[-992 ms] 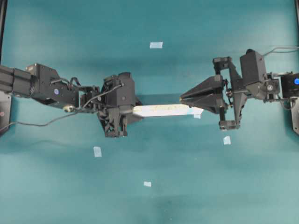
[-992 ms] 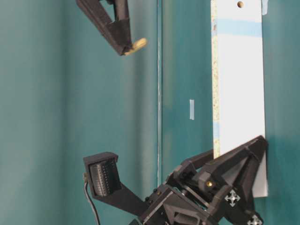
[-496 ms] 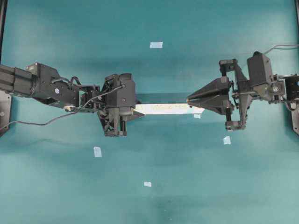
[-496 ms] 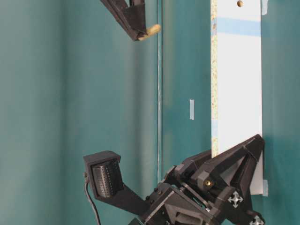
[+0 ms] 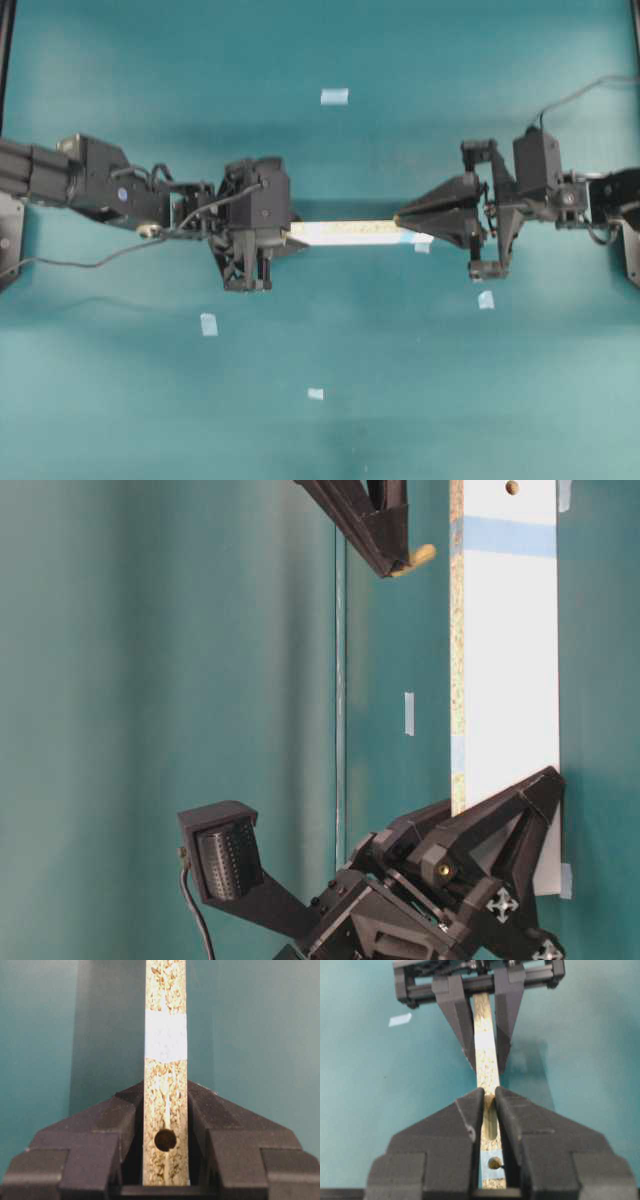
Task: Move the wooden board into place and insert the rod into its hole.
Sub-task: 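Lower the dowel into the hole in the board held by left gripper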
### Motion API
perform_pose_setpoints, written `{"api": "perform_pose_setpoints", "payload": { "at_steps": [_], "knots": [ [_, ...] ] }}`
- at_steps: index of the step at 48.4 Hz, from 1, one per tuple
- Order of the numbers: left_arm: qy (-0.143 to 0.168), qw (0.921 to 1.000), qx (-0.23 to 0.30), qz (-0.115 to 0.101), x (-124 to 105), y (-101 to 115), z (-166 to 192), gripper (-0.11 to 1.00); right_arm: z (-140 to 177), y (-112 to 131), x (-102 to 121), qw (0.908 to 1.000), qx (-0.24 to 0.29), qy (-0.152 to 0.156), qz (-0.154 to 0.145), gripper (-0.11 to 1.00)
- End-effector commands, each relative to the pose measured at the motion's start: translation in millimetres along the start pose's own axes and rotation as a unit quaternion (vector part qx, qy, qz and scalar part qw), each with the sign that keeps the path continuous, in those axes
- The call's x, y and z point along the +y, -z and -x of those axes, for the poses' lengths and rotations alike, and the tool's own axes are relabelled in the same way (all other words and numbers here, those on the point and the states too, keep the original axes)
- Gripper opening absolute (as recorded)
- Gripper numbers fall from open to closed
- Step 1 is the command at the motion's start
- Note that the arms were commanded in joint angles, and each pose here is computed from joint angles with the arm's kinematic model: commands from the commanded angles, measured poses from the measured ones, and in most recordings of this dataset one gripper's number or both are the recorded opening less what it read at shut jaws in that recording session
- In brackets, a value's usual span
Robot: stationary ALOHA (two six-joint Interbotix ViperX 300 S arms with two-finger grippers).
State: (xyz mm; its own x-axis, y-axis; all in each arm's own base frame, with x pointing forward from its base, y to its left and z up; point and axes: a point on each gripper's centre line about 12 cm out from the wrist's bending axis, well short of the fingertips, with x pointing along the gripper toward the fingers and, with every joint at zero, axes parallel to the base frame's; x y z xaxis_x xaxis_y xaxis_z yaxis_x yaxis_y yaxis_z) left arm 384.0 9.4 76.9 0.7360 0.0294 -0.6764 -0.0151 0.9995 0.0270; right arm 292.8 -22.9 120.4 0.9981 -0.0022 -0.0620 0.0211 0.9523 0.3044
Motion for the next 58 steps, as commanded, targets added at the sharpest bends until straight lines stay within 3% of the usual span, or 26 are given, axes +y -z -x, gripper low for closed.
{"api": "perform_pose_setpoints", "payload": {
  "at_steps": [1,58],
  "knots": [
    [0.003,1.0,-0.002,-0.003,-2.4,-3.5,1.4,0.21,0.1,-3.4,0.5,0.9999,-0.01,-0.002,0.001,0.12],
    [0.002,1.0,-0.002,-0.002,-1.7,-3.5,1.4,0.21,8.8,11.6,-3.5,0.999,0.042,0.016,0.0,0.12]
  ]
}}
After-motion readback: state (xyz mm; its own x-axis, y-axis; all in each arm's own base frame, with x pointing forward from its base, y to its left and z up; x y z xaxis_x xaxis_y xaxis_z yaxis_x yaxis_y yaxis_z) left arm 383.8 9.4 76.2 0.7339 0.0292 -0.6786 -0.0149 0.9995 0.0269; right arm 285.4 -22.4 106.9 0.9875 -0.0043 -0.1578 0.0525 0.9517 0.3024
